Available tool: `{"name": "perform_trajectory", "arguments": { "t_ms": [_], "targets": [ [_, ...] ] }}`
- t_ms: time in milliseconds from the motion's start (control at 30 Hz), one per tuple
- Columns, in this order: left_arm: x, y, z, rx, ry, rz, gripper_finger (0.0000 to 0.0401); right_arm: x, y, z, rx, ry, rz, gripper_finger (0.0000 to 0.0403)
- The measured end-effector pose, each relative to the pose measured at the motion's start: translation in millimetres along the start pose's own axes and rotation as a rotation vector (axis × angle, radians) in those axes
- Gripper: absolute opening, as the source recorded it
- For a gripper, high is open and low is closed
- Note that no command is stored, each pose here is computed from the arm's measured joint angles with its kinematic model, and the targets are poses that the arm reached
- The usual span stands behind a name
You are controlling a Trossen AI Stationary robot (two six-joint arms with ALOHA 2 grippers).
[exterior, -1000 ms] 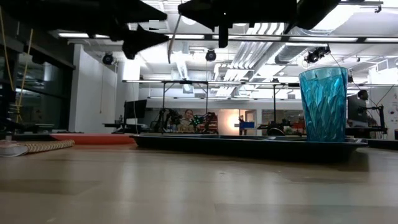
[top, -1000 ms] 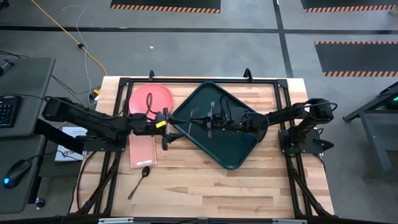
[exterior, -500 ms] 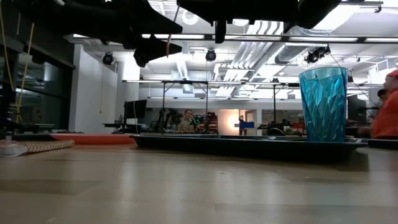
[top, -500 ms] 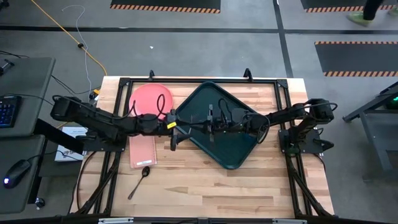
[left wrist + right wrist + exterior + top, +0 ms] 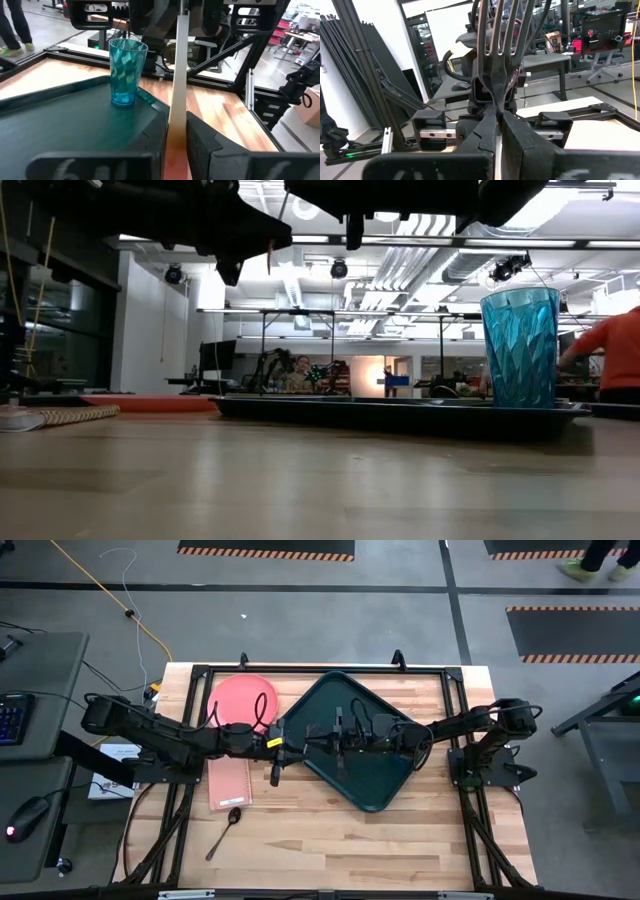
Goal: Pick and place plate/cup/fork/spoon on tray
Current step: Put the orange fork on the black serving tray to the left
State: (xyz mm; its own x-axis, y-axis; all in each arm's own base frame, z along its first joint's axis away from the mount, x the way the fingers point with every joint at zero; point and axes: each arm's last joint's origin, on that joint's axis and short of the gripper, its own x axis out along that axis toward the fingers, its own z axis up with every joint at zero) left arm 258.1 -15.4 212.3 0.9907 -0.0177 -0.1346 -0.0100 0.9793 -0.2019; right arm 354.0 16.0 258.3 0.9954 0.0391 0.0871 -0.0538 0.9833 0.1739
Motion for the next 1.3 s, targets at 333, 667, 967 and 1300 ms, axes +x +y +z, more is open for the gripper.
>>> {"name": "perform_trajectory", "arguments": {
  "t_ms": [333, 667, 967, 1300],
  "targets": [
    [-15, 1, 8, 0.055, 0.021, 0.079, 0.0038, 0, -1, -1, 0.033, 0.013, -0.007, 0.0060],
    [-45, 4, 18, 0.070, 0.000, 0.215, 0.0038, 0, -8, -1, 0.032, 0.027, -0.044, 0.0168],
    [-63, -1, 26, 0.065, 0.003, 0.096, 0.0038, 0, -10, -6, -0.090, 0.080, -0.084, 0.0190],
    [-60, -13, 4, -0.191, 0.325, -0.429, 0.0038, -1, -7, -12, -0.260, 0.140, 0.016, 0.0190]
  ]
}}
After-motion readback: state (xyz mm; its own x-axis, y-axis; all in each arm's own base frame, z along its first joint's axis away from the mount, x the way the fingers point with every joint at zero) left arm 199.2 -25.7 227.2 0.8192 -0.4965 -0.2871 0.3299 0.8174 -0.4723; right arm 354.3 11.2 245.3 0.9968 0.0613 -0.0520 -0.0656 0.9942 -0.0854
